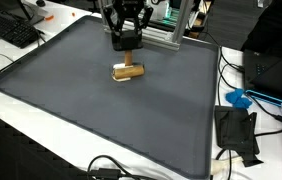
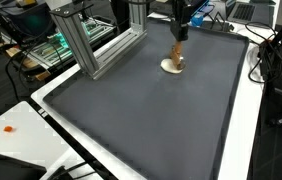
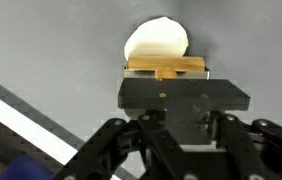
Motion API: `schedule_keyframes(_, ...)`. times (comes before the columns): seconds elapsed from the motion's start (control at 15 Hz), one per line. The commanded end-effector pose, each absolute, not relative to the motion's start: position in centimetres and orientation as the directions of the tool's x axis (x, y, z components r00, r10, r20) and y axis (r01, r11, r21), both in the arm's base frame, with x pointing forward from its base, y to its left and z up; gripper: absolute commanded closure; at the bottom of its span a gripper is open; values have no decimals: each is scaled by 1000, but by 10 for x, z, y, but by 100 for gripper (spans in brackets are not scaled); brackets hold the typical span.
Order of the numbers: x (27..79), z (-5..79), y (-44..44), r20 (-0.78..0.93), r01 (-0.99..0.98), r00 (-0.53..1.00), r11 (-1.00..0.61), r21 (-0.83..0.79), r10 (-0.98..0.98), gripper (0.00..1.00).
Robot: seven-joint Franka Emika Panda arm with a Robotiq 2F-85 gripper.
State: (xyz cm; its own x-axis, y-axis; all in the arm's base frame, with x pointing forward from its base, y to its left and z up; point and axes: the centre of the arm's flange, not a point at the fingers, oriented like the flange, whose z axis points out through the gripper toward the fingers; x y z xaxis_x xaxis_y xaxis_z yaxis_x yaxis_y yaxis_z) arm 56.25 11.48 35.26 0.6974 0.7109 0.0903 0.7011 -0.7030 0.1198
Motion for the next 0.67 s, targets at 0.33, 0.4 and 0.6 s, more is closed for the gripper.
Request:
schedule_keyframes(0.33,558,332,112,85,711,693,-698,83,716,78)
schedule_keyframes(0.4,557,335,109,72,709,696,-700,83,714,78)
schedule_keyframes(0.6,554,341,102,37,711,699,-699,78,715,78)
